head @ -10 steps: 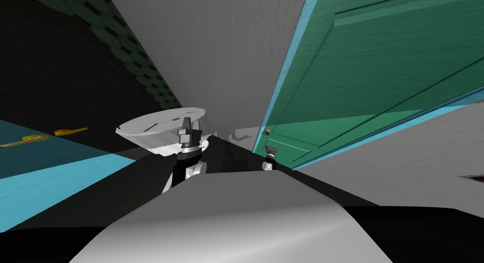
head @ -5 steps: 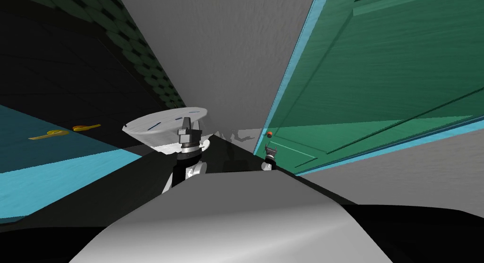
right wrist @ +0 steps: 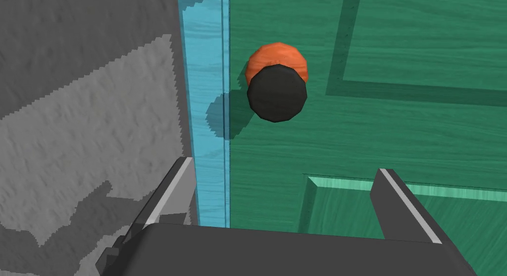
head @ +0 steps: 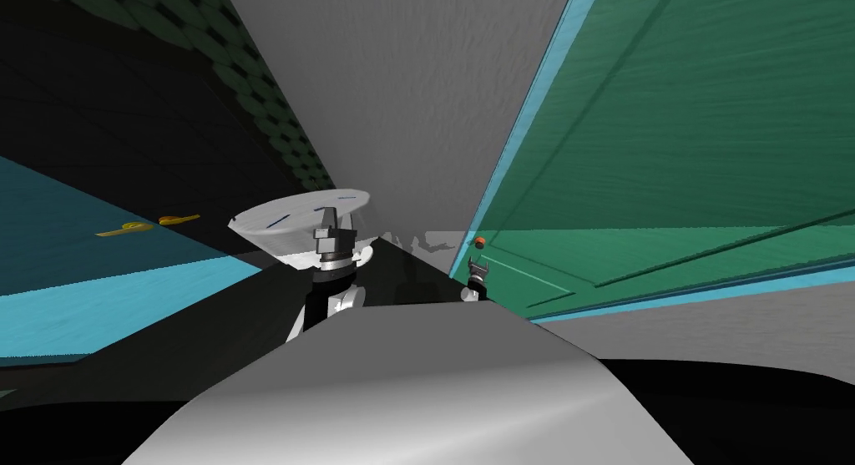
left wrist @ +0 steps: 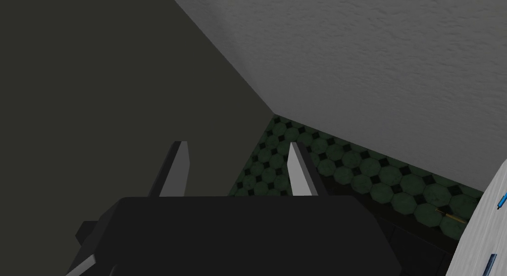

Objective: Pull the door open

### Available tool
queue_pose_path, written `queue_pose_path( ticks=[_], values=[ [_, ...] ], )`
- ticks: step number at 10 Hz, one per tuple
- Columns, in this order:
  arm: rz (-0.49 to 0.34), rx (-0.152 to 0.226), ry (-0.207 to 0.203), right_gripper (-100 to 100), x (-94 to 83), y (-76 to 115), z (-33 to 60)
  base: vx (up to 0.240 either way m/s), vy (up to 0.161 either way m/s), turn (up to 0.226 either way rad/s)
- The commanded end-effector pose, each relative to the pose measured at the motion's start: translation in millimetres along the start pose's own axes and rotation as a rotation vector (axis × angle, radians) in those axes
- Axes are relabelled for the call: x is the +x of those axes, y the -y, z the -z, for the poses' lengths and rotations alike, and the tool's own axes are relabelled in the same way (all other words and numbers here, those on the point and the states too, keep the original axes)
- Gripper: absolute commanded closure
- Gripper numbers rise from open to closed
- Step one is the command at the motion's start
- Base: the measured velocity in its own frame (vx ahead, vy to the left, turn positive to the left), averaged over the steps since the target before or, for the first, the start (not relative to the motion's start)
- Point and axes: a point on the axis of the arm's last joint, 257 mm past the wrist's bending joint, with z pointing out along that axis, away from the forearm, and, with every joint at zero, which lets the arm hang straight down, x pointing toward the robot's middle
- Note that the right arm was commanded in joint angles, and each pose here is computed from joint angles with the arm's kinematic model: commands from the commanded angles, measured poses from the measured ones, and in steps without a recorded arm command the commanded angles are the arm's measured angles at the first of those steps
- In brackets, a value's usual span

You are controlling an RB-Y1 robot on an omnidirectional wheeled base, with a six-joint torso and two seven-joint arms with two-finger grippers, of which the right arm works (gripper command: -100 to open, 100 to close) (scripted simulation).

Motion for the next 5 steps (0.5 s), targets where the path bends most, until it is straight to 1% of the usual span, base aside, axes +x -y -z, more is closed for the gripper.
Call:
queue_pose_path(
  ticks=[1,2,3,4,5],
  values=[
    [0.0,0.0,0.0,-100,0.0,0.0,0.0,0.023,-0.028,0.02],
    [-0.003,-0.009,0.002,-100,-3.8,-20.6,0.6,0.147,-0.011,0.048],
    [-0.003,-0.011,0.003,-100,-4.8,-27.0,0.8,0.219,-0.01,0.046],
    [-0.003,-0.017,0.003,-100,-6.7,-41.7,1.4,0.216,0.007,0.047],
    [-0.003,-0.02,0.004,-100,-7.6,-49.7,1.7,0.174,0.026,0.034]
  ],
)
